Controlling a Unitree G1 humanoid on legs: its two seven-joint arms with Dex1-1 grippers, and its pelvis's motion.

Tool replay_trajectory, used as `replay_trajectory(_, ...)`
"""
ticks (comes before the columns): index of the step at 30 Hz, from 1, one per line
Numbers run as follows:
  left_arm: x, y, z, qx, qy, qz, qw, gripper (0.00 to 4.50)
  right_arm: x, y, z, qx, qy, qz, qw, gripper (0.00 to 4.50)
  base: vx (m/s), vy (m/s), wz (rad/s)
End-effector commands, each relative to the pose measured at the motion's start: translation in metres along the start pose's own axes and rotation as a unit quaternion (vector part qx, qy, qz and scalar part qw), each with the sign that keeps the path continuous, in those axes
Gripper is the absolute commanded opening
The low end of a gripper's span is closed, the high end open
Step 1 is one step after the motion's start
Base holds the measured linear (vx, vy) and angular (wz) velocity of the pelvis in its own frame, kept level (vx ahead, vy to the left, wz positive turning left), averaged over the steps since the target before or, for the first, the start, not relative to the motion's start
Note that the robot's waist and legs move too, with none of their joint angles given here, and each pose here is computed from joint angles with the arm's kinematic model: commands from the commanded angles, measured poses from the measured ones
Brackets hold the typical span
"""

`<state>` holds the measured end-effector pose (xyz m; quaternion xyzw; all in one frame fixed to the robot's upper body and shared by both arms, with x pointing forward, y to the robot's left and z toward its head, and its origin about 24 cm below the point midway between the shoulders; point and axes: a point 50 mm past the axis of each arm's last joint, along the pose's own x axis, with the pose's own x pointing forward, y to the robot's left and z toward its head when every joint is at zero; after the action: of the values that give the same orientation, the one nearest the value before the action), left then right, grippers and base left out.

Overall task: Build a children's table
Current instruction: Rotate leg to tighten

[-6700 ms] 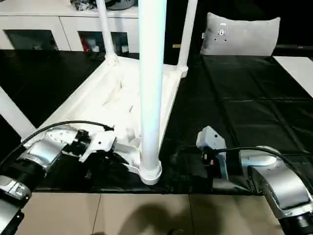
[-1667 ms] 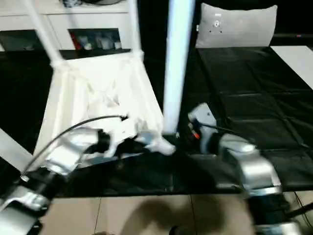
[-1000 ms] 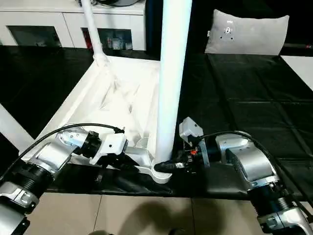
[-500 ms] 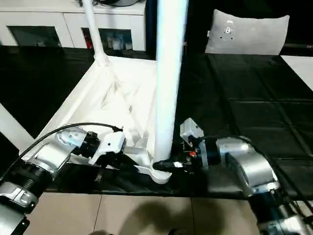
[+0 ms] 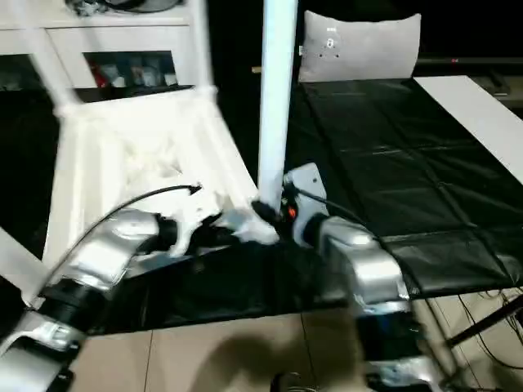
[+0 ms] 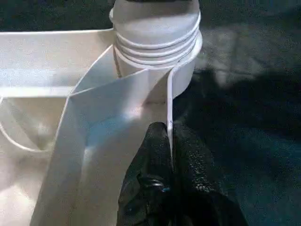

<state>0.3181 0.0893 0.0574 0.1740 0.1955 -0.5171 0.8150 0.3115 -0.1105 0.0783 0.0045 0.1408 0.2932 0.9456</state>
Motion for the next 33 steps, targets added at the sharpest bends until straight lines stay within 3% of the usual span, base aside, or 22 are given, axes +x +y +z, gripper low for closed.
replay_trajectory(1,0.015,-0.019,0.032,0.033,-0.068,-0.050,0.996,0.00,0.009,0.008,0.002,-0.013,-0.010,0.002,1.000,2.69,0.000,0.000,0.00)
replay_trajectory(8,0.008,-0.016,0.029,0.052,-0.060,-0.060,0.995,0.00,-0.002,0.002,0.010,-0.001,-0.049,0.018,0.999,3.34,0.007,-0.002,0.01)
replay_trajectory(12,-0.004,-0.017,0.019,0.072,-0.055,-0.103,0.991,0.00,-0.026,-0.007,0.011,-0.042,-0.037,0.102,0.993,3.58,0.000,0.000,0.00)
replay_trajectory(15,-0.007,-0.018,0.016,0.078,-0.050,-0.120,0.988,0.00,-0.033,-0.010,0.009,-0.057,-0.028,0.128,0.990,3.89,0.000,0.000,0.00)
replay_trajectory(21,-0.026,-0.016,-0.001,0.129,-0.003,-0.212,0.969,0.00,-0.066,-0.024,0.007,-0.107,0.041,0.292,0.949,4.38,0.000,0.000,0.00)
replay_trajectory(23,-0.027,-0.015,-0.002,0.133,-0.001,-0.217,0.967,0.00,-0.067,-0.024,0.007,-0.108,0.045,0.300,0.947,4.38,0.000,0.000,0.00)
replay_trajectory(25,-0.030,-0.015,-0.004,0.140,0.012,-0.239,0.961,0.00,-0.070,-0.023,0.007,-0.107,0.054,0.337,0.934,4.13,0.000,0.000,0.00)
replay_trajectory(28,-0.032,-0.016,-0.005,0.145,0.017,-0.249,0.957,0.00,-0.071,-0.022,0.007,-0.107,0.057,0.354,0.927,3.80,0.000,0.000,0.00)
replay_trajectory(33,-0.035,-0.016,-0.008,0.162,0.034,-0.275,0.947,0.00,-0.070,-0.017,0.003,-0.097,0.085,0.413,0.901,3.37,0.000,0.000,0.00)
